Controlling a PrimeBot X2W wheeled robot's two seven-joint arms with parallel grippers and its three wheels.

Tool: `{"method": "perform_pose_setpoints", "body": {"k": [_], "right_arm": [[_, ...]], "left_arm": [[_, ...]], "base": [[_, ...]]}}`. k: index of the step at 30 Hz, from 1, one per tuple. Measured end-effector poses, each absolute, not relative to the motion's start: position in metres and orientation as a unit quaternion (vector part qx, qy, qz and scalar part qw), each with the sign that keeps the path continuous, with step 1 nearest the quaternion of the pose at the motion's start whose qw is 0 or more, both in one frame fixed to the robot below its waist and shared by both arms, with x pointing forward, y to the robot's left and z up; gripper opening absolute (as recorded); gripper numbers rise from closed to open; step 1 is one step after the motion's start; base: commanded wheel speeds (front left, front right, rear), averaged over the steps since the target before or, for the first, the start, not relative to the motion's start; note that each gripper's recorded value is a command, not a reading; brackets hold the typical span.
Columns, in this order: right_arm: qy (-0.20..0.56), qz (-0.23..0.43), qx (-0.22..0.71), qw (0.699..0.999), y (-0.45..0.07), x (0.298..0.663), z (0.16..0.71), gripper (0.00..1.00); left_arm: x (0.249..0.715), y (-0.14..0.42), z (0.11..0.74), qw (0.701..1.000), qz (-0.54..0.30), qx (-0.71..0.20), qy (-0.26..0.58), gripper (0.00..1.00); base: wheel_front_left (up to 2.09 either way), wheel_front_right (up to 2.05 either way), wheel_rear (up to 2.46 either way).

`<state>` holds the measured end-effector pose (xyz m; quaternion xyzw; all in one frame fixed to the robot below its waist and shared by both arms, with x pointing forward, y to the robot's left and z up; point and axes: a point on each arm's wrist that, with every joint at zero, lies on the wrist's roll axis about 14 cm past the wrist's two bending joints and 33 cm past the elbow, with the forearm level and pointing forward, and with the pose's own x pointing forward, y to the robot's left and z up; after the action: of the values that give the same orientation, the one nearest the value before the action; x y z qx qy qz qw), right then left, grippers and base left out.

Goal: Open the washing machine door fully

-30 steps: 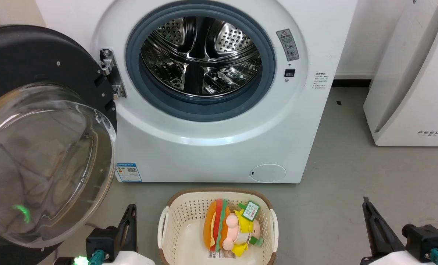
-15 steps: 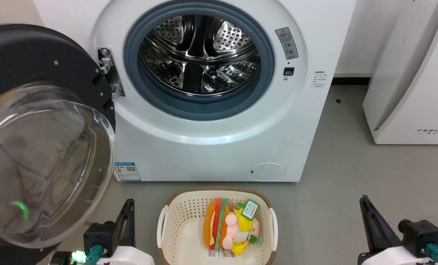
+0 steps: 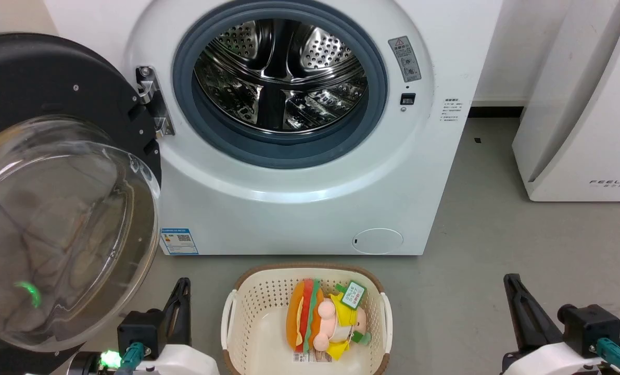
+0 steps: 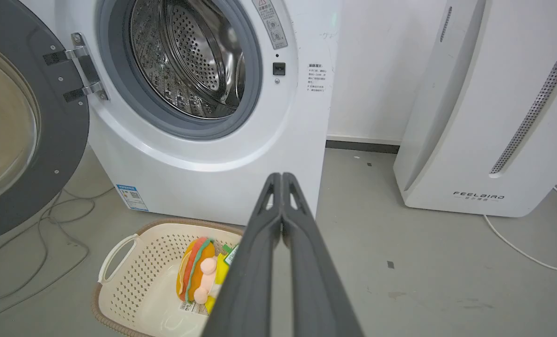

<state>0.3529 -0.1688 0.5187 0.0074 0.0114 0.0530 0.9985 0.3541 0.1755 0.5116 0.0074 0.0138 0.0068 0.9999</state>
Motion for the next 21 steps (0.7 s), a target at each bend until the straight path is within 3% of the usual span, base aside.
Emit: {"method": "perform_pose_setpoints", "body": {"k": [21], "right_arm": [[0.009, 0.057, -0.008, 0.998, -0.1658, 0.3604, 0.5216, 0.0]], "left_arm": [[0.3609, 0.1768, 0.5169, 1.0, 0.005, 0.013, 0.009, 0.0]], "base": [[0.0, 0.0, 0.0]]}}
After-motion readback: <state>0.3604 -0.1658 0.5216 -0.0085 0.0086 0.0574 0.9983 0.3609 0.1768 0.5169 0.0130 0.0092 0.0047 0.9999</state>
